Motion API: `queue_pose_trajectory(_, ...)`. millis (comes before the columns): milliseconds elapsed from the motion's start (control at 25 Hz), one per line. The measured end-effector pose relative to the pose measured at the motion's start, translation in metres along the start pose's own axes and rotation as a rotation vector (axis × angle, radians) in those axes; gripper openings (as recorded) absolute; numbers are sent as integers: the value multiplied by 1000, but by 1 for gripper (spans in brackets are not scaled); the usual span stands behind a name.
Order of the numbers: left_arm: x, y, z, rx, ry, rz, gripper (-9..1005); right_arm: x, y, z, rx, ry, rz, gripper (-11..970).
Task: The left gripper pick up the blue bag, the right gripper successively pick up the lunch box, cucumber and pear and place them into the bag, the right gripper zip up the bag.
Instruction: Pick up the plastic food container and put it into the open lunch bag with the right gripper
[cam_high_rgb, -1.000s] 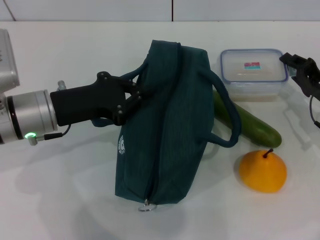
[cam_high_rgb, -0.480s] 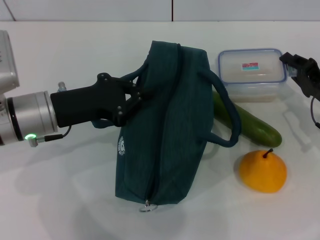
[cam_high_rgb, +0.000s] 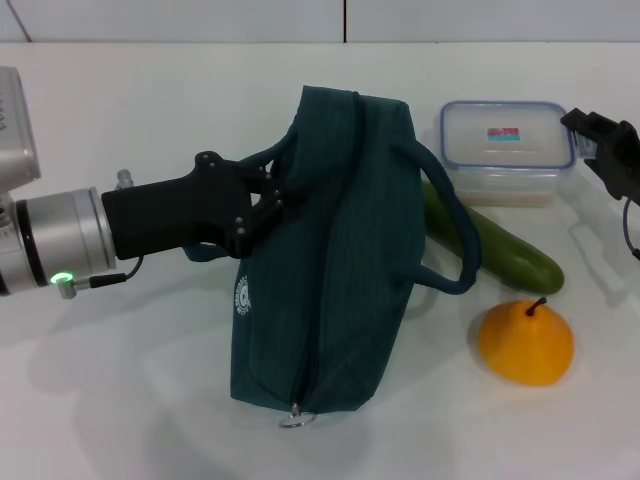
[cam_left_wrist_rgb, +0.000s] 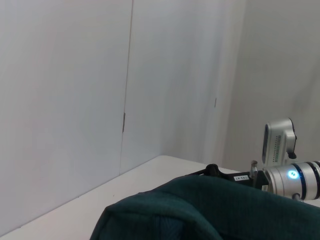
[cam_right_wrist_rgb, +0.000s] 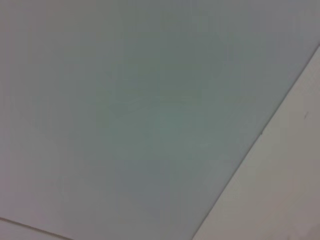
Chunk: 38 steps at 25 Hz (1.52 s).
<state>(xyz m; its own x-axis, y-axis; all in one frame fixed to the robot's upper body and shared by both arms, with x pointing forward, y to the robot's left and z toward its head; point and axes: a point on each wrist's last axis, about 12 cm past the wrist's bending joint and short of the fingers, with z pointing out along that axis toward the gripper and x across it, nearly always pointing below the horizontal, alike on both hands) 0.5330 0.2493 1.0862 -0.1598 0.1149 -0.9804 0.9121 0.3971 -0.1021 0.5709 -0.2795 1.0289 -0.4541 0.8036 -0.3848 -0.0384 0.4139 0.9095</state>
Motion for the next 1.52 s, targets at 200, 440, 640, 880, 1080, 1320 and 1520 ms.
queue_pose_trajectory(200, 0, 0, 0, 0, 1, -1, 35, -1, -4, -6, 2, -18, 17, 271)
queue_pose_trajectory(440, 0, -1, 1, 6, 5, 2, 36, 0, -4, -10, -13, -20, 30, 275)
queue_pose_trajectory(640, 0, -1, 2, 14, 10, 7, 35, 1, -5, -10, -9, -9, 34, 273)
queue_pose_trajectory(880, 1, -1, 1, 13, 11, 15, 35, 2, -4, -8, -9, 1, 43, 271)
queue_pose_trajectory(1080, 2, -2, 0, 10, 12, 12, 36, 2, 0, -5, -29, 13, 34, 264)
queue_pose_trajectory(1320, 2, -2, -1, 7, 6, 10, 36, 2, 1, -5, -33, 15, 22, 226)
queue_pose_trajectory(1520, 0, 0, -1, 0, -6, 10, 36, 2, 2, -4, -42, 14, -56, 180)
